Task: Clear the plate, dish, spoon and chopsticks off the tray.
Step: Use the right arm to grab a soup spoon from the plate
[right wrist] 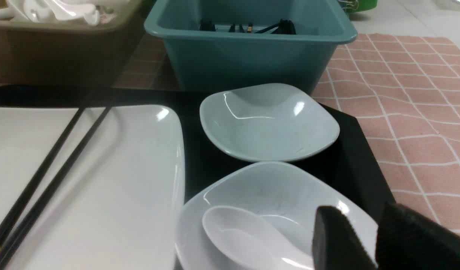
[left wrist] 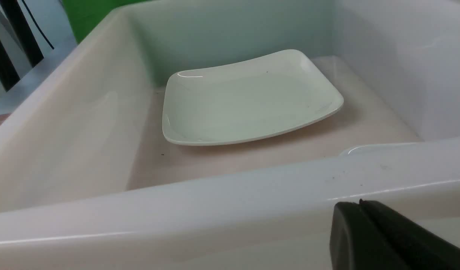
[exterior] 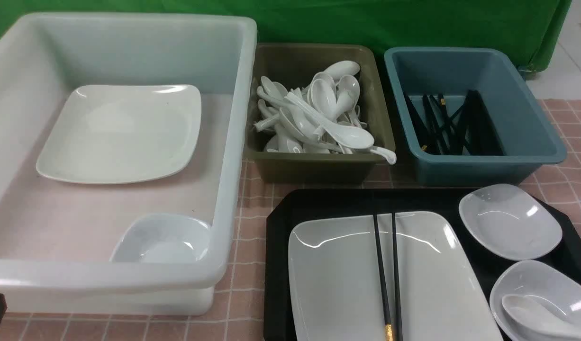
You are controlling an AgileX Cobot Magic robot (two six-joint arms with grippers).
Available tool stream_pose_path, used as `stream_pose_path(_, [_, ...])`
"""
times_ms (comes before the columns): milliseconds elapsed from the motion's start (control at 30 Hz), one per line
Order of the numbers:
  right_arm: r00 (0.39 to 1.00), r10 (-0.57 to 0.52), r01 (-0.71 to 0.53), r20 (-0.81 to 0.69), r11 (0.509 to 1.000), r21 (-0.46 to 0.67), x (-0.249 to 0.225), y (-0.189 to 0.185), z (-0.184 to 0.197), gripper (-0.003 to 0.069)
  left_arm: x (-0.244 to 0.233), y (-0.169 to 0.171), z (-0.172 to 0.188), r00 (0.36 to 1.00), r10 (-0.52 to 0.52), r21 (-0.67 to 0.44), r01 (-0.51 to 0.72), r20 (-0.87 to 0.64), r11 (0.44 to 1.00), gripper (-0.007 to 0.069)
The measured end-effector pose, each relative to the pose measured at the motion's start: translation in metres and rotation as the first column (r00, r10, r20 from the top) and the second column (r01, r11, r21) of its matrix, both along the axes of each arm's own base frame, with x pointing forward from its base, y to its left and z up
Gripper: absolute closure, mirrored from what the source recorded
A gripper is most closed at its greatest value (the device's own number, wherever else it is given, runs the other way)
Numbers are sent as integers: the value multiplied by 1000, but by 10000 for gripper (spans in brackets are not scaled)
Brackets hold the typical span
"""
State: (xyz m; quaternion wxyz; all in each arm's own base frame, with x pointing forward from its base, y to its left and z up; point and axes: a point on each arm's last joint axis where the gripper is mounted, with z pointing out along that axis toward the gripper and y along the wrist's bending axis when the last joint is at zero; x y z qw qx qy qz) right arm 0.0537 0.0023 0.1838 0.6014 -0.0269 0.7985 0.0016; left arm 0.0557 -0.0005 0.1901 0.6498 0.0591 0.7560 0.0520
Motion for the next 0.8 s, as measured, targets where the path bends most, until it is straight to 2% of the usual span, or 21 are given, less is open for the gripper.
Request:
stream_pose_path(467, [1000,0,0,0,1000,1,0,0,0,418,0,0,1,1000,0,29,0,14,1000,620])
stream_pose_path(533, [1000,0,0,0,1000,1,0,0,0,418,1,0,4,999,4,-14,-3,46,1000,620])
stream_pose_path(567, [1000,0,0,0,1000,1,0,0,0,418,1,0,8,996,13,-110,-4,89,994,620])
stream_pose_path(633, [1000,0,0,0,1000,1,0,0,0,418,1,0,13,990,30,-206,-1,141,978,620])
stream_pose_path(700, [1000,0,0,0,1000,1,0,0,0,418,1,2,21,973,84,-437,19,216,899,620])
stream_pose_path(733, [1000,0,0,0,1000,1,0,0,0,418,0,3,23,967,105,-508,29,233,861,620])
stream_pose_path(800, [1000,0,0,0,1000,1,0,0,0,418,0,5,28,952,139,-571,45,274,820,620])
